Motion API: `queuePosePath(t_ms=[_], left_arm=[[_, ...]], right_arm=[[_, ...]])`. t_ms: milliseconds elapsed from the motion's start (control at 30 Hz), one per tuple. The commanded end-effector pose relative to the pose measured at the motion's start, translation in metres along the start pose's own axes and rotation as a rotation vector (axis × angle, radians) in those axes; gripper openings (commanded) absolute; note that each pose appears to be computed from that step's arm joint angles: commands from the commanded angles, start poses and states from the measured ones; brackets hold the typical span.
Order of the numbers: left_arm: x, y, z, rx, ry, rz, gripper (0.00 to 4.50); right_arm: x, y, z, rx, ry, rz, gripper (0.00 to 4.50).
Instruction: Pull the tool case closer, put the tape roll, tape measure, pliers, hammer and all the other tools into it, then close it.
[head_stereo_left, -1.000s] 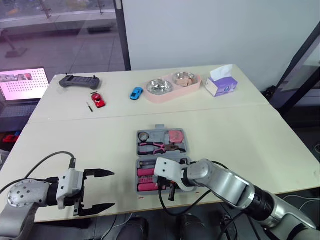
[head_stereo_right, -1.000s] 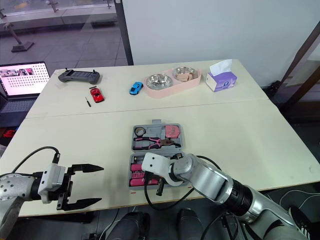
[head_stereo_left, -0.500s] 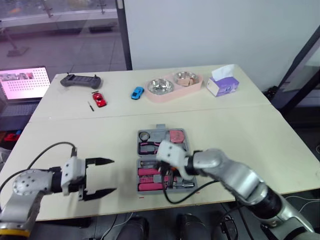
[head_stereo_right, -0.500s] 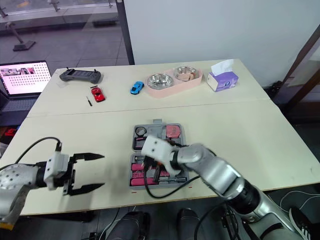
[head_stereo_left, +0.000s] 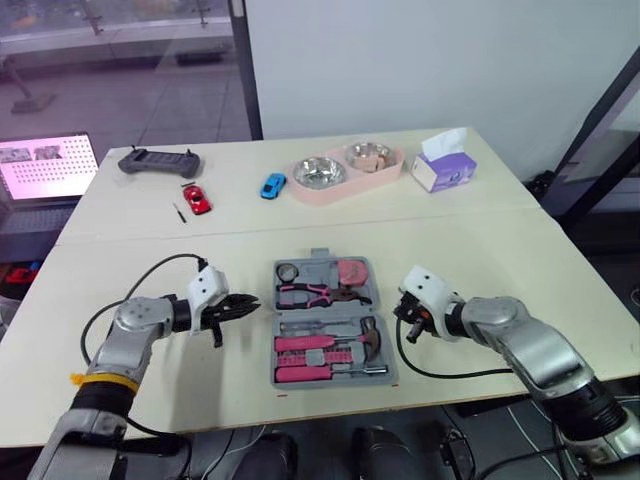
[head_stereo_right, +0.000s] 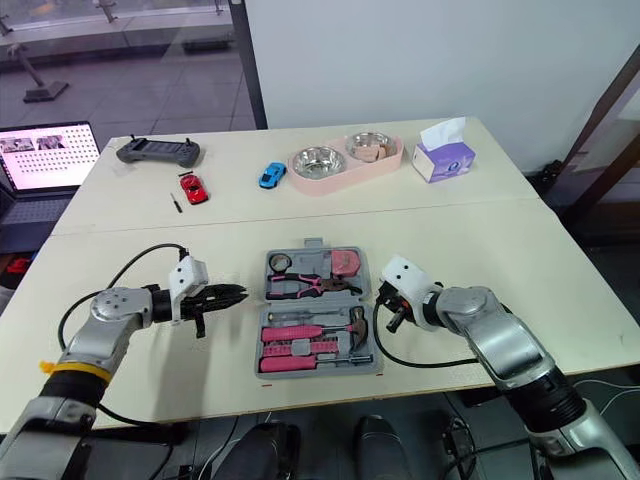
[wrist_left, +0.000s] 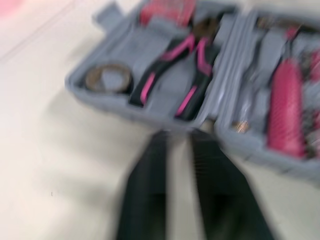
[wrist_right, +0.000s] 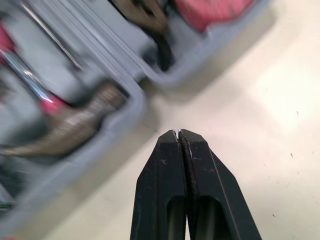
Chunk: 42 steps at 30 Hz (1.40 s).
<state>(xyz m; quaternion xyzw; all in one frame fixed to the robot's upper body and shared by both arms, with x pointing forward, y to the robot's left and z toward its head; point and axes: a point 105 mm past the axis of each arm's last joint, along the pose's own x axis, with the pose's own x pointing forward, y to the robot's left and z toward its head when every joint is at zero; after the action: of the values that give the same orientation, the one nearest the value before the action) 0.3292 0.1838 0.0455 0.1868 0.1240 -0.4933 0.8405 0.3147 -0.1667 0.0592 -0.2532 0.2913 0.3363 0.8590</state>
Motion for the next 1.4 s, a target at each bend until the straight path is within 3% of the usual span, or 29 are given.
queuePosePath(t_ms=[33, 233, 367, 700, 1067, 1400], left_arm=[[0.012, -0.001, -0.006, 0.060, 0.042, -0.014, 0.04], [0.037, -0.025, -0.011, 0.133, 0.097, -0.140, 0.04], [0.046, -0.041, -0.001, 0.138, 0.066, -0.208, 0.04], [0.047, -0.063, 0.004, 0.158, 0.063, -0.270, 0.04], [0.027, -0.073, -0.013, 0.123, 0.106, -0.248, 0.04], [0.016, -0.065, -0.020, 0.109, 0.135, -0.190, 0.04]], right_arm=[[0.012, -0.003, 0.006, -0.064, -0.005, 0.000, 0.00], [0.027, 0.004, 0.014, -0.085, -0.006, 0.057, 0.00], [0.030, 0.012, 0.026, -0.098, -0.029, 0.092, 0.00], [0.031, 0.045, 0.055, -0.157, -0.081, 0.174, 0.00], [0.020, 0.068, 0.041, -0.140, -0.034, 0.213, 0.00], [0.020, 0.055, 0.031, -0.090, -0.004, 0.163, 0.00]])
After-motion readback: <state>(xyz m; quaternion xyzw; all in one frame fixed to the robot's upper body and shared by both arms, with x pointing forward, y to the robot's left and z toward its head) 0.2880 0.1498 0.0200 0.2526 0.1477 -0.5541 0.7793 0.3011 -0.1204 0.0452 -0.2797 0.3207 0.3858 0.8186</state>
